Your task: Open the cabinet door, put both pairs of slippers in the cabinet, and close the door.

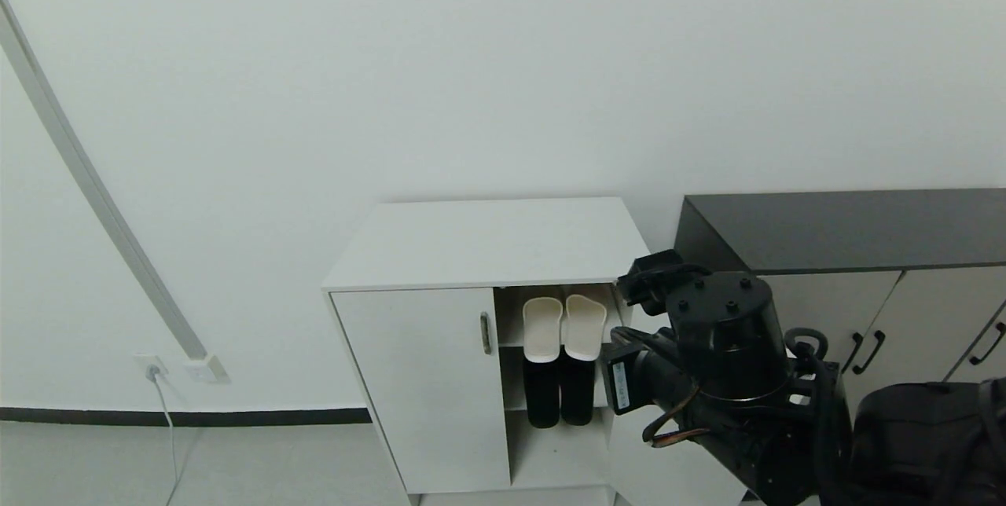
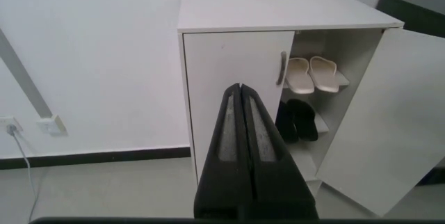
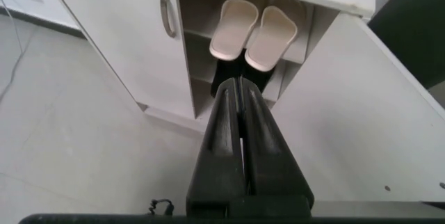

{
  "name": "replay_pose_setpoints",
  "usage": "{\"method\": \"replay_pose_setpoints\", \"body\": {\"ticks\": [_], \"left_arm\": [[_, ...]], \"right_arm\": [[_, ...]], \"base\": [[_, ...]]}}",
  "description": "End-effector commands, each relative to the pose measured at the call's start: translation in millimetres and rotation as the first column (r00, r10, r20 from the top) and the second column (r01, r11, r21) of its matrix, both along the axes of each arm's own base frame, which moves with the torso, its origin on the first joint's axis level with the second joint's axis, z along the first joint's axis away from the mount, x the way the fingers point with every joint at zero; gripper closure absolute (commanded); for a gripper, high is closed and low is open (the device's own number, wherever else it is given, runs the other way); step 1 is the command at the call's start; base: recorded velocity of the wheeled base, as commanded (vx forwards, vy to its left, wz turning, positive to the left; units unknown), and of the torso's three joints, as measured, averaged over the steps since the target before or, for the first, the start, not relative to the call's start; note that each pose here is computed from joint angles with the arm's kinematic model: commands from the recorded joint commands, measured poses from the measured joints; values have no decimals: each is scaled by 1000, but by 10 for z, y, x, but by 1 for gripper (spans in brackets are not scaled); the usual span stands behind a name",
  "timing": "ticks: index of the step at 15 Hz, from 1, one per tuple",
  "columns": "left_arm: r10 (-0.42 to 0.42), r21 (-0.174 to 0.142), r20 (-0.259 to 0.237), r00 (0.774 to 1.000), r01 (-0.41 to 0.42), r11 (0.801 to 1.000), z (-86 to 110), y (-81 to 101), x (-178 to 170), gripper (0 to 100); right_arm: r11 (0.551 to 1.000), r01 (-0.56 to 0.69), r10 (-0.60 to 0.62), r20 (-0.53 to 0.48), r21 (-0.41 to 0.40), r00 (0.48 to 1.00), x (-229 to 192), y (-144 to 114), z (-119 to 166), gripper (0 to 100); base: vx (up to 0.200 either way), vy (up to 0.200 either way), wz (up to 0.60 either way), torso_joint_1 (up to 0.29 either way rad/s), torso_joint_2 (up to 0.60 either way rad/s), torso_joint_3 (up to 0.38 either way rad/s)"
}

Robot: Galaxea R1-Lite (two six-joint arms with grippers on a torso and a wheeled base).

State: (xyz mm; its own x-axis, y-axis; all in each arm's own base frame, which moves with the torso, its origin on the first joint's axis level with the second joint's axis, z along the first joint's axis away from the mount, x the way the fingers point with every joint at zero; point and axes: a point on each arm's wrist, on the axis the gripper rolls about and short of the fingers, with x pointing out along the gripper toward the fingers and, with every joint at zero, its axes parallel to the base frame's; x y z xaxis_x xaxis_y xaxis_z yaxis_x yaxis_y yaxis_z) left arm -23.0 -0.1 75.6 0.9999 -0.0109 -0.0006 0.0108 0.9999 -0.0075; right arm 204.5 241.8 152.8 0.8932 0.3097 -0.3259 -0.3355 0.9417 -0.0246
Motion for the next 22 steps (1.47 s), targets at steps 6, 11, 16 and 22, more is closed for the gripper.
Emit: {"method": "replay_pose_setpoints", "body": {"ticks": [6, 11, 16, 22], "left_arm": [[0, -2, -2, 1000, 0, 1000, -1, 0, 1, 100], [2, 0, -1, 1000, -2, 1000, 0, 0, 1, 100], [0, -2, -1, 1000, 0, 1000, 0, 0, 1, 100], [0, 0, -1, 1000, 0, 1000, 0, 0, 1, 100]], "right_arm": [[1000, 3, -3, 16, 6, 1000, -27, -79, 75, 100], [999, 51, -51, 12, 3, 999, 83, -183, 60, 100], [996, 86, -86, 9, 5, 996, 206, -295, 54, 100], [991, 133, -133, 6, 27, 991, 628, -510, 98, 100]], "base": [[0, 0, -400, -2, 2, 0], [0, 0, -480, 7, 3, -1], [-80, 0, 0, 1, 0, -1], [-100, 0, 0, 3, 1, -2]]}}
